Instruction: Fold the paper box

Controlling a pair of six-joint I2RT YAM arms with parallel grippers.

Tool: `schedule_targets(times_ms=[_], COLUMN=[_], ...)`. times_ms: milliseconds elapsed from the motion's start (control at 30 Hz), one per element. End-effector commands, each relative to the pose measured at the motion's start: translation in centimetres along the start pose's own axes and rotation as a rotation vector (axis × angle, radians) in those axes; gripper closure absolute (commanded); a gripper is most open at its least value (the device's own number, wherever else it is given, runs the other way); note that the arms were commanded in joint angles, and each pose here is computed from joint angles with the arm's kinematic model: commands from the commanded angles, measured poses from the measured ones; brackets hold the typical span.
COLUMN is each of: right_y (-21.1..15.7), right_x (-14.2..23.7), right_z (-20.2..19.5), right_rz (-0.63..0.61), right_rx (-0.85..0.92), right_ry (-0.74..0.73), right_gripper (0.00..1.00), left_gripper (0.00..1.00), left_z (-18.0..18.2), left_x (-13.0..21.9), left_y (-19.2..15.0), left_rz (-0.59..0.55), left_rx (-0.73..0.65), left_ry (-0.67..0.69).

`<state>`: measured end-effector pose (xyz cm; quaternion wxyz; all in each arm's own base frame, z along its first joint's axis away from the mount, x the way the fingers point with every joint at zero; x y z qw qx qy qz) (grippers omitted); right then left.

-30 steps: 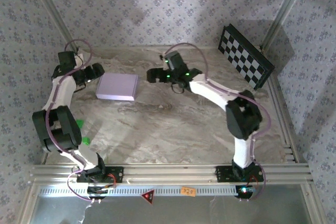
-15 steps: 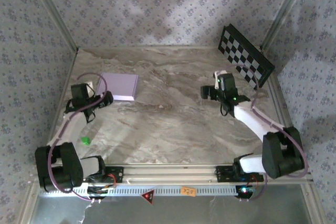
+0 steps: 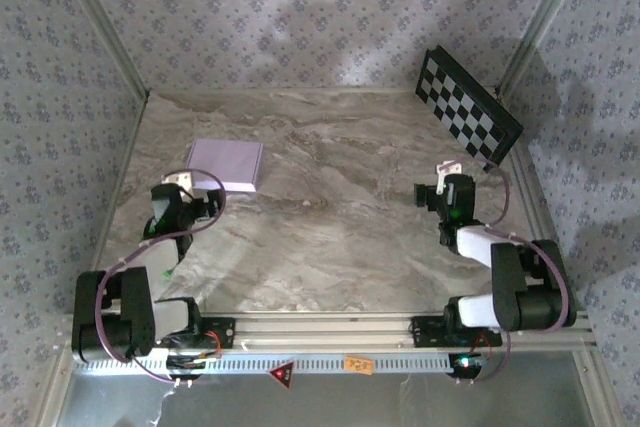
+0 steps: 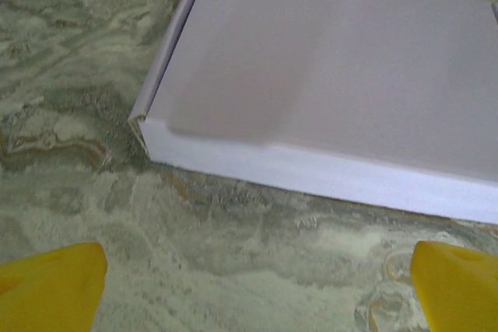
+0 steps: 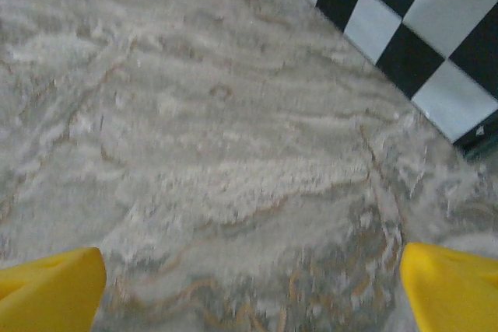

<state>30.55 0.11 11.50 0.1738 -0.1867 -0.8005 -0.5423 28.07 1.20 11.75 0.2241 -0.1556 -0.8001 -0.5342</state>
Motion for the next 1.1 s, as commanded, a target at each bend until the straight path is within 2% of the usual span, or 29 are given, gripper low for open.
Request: schedule_targets(times_ms=[0, 100, 167, 333, 500, 533, 567, 633, 1067], right_y=[1.0, 0.2, 0.3, 0.2, 0.3, 0.2, 0.3, 0.2, 0.3], right_x=[-1.2, -1.9, -1.9, -2.2, -2.2, -2.2, -2.2, -2.2, -2.2], right_z=[-0.8, -1.0, -1.2, -1.1, -1.2, -1.2, -1.2, -1.2, -1.1], right_rz=[-0.118, -0.156, -0.12, -0.118, -0.118, -0.118, -0.119, -0.118, -0.126], right_rx=[-0.045, -0.072, -0.073, -0.082, -0.082, -0.082, -0.082, -0.083, -0.078], right_ry=[-0.03, -0.038, -0.029, -0.006, -0.006, -0.006, -0.005, -0.005, 0.029], right_gripper=[0.01, 0.01, 0.01, 0.01, 0.01, 0.01, 0.01, 0.01, 0.01], left_gripper=[0.0, 0.0, 0.0, 0.0, 0.0, 0.0, 0.0, 0.0, 0.0], left_z=[-1.3, -1.6, -1.9, -1.9, -1.8, -1.6, -1.4, -1.4, -1.5], left_x=[-0.4, -0.9, -1.2, -2.3, -4.4, -4.4, -4.6, -4.6, -4.6], left_y=[2.8, 3.1, 3.3, 2.7, 2.1, 2.1, 2.2, 2.2, 2.1], left_rz=[-0.146, -0.167, -0.169, -0.183, -0.15, -0.115, -0.147, -0.133, -0.144], left_rx=[-0.044, -0.059, -0.069, -0.107, -0.115, -0.112, -0.102, -0.1, -0.109], left_ry=[-0.091, -0.121, -0.14, -0.173, -0.182, -0.148, -0.115, -0.093, -0.076])
Point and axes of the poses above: each hand's point on the last joint's axis, 136 mm out from that joint toward the fingers, its own x axis back along the fingers, its own z axis along the line the jaws close on, y = z × x, the point moved 7 cm from there along x, back along the fingers, and after that the axes turned 15 degrees about x, right-handed, at the moved point
